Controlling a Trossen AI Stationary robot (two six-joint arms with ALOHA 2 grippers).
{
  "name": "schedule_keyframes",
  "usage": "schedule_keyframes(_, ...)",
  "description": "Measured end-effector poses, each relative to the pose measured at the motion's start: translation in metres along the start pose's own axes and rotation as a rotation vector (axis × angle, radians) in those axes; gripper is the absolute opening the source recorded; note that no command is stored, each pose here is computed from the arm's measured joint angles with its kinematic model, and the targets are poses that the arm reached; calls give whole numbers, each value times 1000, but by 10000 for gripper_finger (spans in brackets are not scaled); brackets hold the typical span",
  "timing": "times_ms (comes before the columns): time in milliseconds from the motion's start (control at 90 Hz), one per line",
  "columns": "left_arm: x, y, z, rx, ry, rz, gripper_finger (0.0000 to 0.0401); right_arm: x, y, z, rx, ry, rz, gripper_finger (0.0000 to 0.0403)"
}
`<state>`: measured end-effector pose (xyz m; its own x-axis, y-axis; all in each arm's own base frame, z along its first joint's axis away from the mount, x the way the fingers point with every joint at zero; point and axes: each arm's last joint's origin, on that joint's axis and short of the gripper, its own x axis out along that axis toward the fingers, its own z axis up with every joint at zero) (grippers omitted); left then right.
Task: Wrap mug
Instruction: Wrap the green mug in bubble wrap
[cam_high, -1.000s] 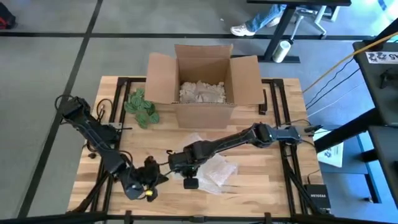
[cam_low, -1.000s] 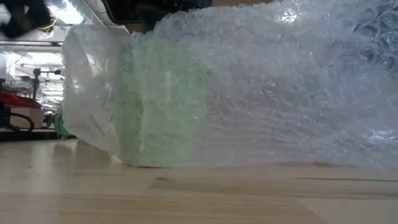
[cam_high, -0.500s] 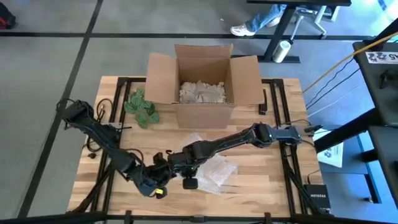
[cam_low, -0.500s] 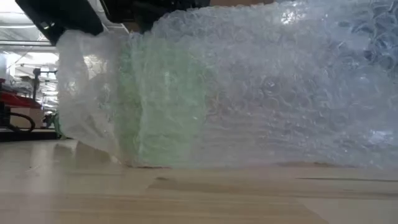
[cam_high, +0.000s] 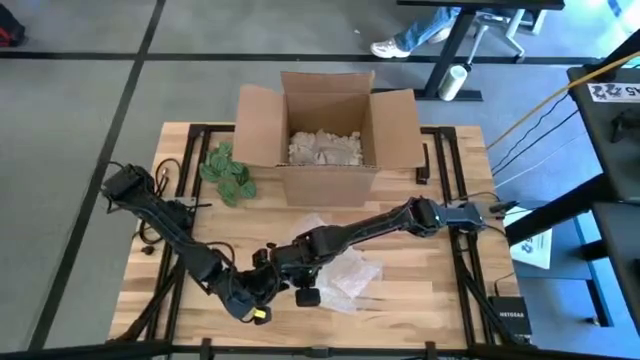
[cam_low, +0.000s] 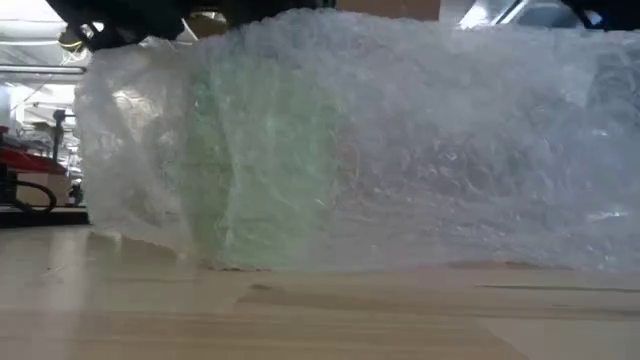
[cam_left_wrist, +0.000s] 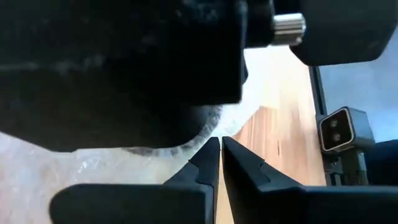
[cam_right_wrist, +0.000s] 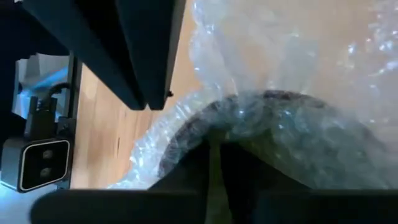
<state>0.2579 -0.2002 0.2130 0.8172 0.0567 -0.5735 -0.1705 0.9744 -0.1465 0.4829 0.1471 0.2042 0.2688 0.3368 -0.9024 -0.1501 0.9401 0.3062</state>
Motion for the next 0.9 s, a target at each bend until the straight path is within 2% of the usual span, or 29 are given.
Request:
schedule_keyframes(144, 1, 1, 1, 13, -3, 7, 0, 0, 0, 0, 6, 1, -7, 74)
schedule_keyframes(278, 2, 2, 2, 11, -7, 9, 0, -5, 1, 2, 5, -6, -22, 79)
schedule_keyframes(367, 2, 2, 4, 5, -16, 8, 0, -11, 3, 4, 3, -18, -32, 70)
schedule_keyframes(667, 3, 4, 6, -1, -17, 14, 0, -26, 6, 5, -10, -7, -50, 4)
schedule_keyframes(900, 3, 5, 7, -8, -22, 22, 0, -39, 9, 0, -5, 24, -53, 21)
